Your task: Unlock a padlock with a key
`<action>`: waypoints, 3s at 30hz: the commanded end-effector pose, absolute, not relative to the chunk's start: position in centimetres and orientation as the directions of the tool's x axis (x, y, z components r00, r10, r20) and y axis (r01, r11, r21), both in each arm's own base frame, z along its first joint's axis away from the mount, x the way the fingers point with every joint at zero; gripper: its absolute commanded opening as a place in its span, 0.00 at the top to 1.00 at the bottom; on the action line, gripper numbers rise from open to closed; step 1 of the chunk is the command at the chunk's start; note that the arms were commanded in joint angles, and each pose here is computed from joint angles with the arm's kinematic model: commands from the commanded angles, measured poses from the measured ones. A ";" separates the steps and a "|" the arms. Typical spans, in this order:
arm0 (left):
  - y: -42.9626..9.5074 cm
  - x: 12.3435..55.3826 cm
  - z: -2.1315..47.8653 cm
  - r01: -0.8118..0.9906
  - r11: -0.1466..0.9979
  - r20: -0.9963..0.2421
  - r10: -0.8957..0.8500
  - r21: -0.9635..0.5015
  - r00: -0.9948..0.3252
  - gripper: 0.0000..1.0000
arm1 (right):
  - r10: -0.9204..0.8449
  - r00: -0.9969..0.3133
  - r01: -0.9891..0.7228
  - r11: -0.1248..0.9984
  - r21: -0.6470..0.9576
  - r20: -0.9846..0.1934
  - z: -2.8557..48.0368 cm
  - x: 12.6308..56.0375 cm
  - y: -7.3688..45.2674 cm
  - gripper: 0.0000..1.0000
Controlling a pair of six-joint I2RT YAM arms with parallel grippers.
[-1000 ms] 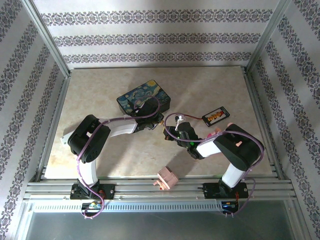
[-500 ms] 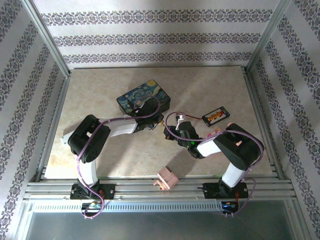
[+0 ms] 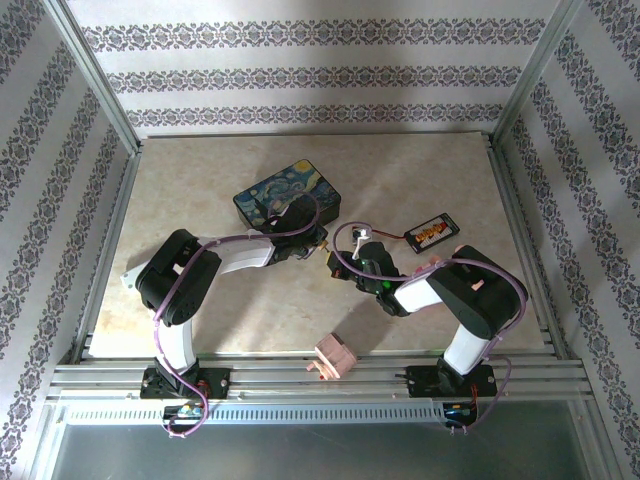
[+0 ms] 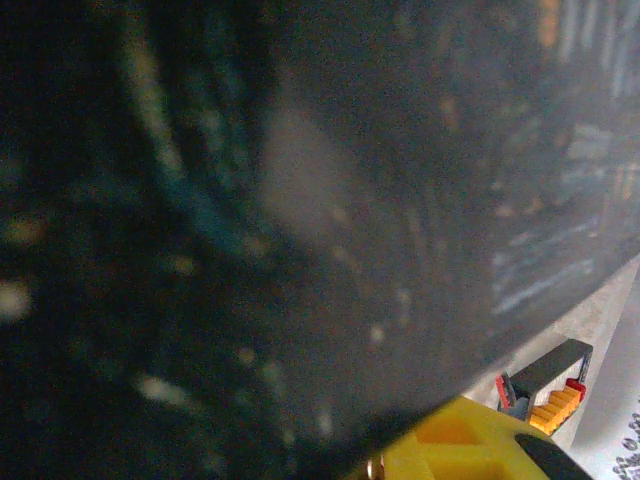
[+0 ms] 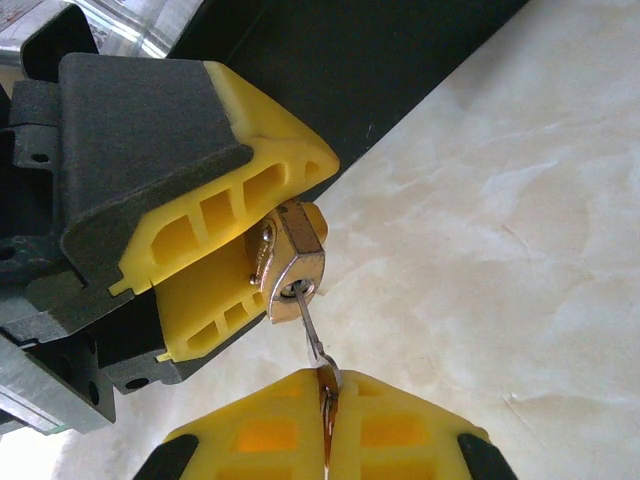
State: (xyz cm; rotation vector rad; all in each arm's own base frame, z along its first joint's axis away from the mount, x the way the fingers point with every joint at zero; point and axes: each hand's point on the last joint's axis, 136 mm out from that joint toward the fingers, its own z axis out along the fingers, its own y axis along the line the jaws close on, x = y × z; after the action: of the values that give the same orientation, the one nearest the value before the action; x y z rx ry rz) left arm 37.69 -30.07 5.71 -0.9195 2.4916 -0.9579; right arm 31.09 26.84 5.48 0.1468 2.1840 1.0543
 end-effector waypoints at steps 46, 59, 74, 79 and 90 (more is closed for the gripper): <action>-33.1 34.8 5.6 -0.441 0.561 0.053 -0.575 -0.700 -0.816 0.90 | 0.463 -0.767 -0.198 0.487 0.851 -0.444 9.7 34.8 27.2 1.00; -33.3 34.7 5.5 -0.441 0.556 0.059 -0.574 -0.705 -0.817 0.90 | 0.445 -0.779 -0.209 0.481 0.852 -0.442 9.5 34.4 27.6 1.00; -33.3 34.4 5.4 -0.436 0.553 0.061 -0.568 -0.710 -0.821 0.90 | 0.426 -0.808 -0.211 0.438 0.874 -0.408 9.8 34.5 27.8 1.00; -33.7 34.4 5.4 -0.431 0.556 0.064 -0.558 -0.711 -0.827 0.90 | 0.403 -0.820 -0.223 0.430 0.875 -0.407 9.7 34.0 29.3 1.00; -33.3 34.3 5.3 -0.441 0.553 0.057 -0.576 -0.707 -0.815 0.90 | 0.446 -0.791 -0.195 0.466 0.863 -0.419 9.1 33.9 27.3 1.00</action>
State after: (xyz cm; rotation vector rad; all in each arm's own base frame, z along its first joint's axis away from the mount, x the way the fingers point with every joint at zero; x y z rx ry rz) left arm 37.89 -30.17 5.70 -0.8987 2.4756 -0.9670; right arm 32.51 27.49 5.91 0.2325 2.2435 1.3359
